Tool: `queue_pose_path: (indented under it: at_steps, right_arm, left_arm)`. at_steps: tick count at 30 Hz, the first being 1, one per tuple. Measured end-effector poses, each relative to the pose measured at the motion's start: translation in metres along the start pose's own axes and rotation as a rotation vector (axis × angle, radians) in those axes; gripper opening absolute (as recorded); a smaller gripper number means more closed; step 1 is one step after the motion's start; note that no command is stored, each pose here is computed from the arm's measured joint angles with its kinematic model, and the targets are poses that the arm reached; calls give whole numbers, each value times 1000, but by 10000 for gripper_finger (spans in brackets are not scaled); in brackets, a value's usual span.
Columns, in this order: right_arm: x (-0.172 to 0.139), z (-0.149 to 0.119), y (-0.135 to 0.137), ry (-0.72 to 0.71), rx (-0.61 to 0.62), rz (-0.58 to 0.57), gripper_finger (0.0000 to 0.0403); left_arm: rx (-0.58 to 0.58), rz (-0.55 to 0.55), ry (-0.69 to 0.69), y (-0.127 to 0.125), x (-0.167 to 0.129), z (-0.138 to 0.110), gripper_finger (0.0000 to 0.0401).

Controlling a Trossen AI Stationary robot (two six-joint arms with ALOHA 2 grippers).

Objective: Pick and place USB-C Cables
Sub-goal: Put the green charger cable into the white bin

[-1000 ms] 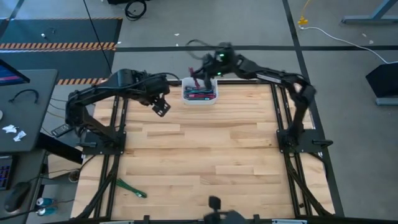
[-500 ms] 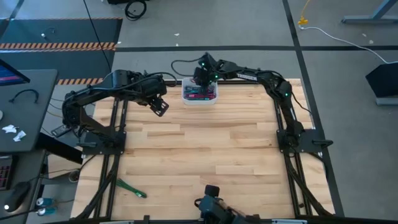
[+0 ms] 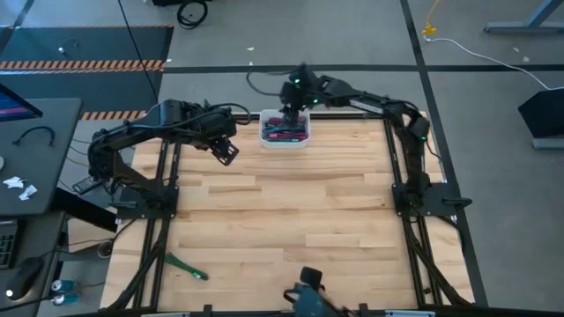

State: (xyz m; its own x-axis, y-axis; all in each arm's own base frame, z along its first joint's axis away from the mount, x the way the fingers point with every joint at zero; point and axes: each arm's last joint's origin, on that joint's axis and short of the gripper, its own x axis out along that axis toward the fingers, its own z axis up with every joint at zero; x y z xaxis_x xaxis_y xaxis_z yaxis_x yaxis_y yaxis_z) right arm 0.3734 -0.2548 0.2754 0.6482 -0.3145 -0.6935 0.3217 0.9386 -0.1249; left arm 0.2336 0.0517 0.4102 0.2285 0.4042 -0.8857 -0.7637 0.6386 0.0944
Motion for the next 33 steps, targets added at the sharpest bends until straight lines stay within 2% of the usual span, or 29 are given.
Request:
queue_pose_path:
  at_steps: [4,11,14,17,21,24,29,31,33]
  right_arm:
    - [-44,3,12,-114,33,75,159]
    - [-86,-55,58,-221,74,139,117]
    - [-99,-81,71,-249,95,151,107]
    - [-109,-99,78,-265,117,139,105]
    - [-115,-111,81,-259,123,123,104]
    - [-118,-112,81,-269,122,119,105]
    - [-119,-111,81,-276,118,120,105]
    - [-120,-112,81,-274,116,122,104]
    - [-120,-111,81,-279,110,138,105]
  left_arm:
    - [21,-14,-6,-8,-4,-6,201]
    - [11,-77,15,-37,-12,-37,196]
    - [32,-110,116,-46,-5,-62,192]
    - [75,-127,296,-52,13,-90,192]
    - [208,-137,489,-61,39,-130,190]
    - [380,-177,567,-70,52,-158,190]
    - [671,-396,538,-94,61,-193,200]
    - [716,-437,527,-98,62,-204,211]
    - [708,-462,540,-102,64,-213,225]
